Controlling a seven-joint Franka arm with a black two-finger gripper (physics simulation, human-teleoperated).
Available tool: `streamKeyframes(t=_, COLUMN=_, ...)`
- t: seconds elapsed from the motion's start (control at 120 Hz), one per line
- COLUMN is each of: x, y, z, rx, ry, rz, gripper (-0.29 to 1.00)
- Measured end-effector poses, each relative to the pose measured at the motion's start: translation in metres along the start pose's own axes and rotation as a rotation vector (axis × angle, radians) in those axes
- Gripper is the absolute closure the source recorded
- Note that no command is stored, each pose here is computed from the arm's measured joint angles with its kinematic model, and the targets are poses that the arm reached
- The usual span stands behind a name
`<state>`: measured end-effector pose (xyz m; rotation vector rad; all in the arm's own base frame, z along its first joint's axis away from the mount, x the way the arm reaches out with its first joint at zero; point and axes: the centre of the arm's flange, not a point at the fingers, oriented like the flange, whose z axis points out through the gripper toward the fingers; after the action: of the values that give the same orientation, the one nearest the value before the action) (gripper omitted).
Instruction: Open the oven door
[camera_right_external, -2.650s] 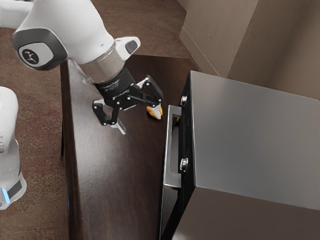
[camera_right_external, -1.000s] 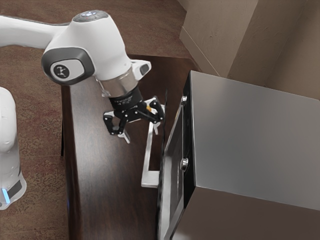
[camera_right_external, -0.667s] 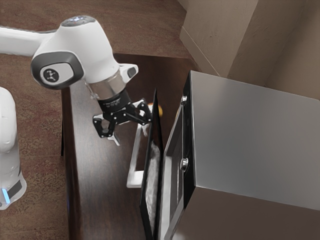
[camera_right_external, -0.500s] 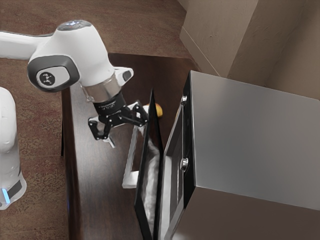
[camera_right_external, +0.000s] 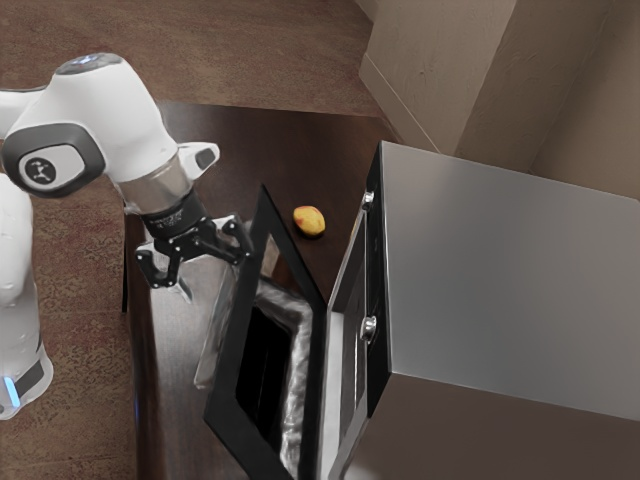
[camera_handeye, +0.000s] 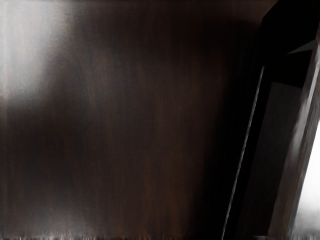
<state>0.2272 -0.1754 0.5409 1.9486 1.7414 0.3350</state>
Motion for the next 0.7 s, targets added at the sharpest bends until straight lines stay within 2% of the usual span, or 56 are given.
streamKeyframes(t=0.142, x=-0.011, y=-0.021, z=-0.027, rx=-0.066, ry=0.004, rz=0.024, gripper=0.13)
streamKeyframes(t=0.233, x=-0.027, y=-0.029, z=-0.043, rx=-0.085, ry=0.037, rz=0.065, gripper=0.12)
streamKeyframes(t=0.283, x=-0.04, y=-0.014, z=-0.064, rx=-0.091, ry=0.053, rz=0.096, gripper=0.1)
streamKeyframes(t=0.358, x=-0.046, y=0.044, z=-0.107, rx=-0.076, ry=0.074, rz=0.107, gripper=0.06)
streamKeyframes(t=0.4, x=-0.013, y=0.086, z=-0.127, rx=-0.057, ry=0.069, rz=0.04, gripper=0.04)
streamKeyframes(t=0.442, x=0.061, y=0.131, z=-0.143, rx=-0.042, ry=0.055, rz=-0.112, gripper=0.03)
streamKeyframes(t=0.483, x=0.116, y=0.164, z=-0.159, rx=-0.033, ry=0.076, rz=-0.225, gripper=0.02)
streamKeyframes(t=0.55, x=0.161, y=0.207, z=-0.197, rx=-0.01, ry=0.144, rz=-0.343, gripper=0.01)
streamKeyframes(t=0.617, x=0.185, y=0.211, z=-0.206, rx=0.088, ry=0.195, rz=-0.448, gripper=0.01)
streamKeyframes(t=0.7, x=0.222, y=0.209, z=-0.18, rx=0.25, ry=0.252, rz=-0.59, gripper=0.0)
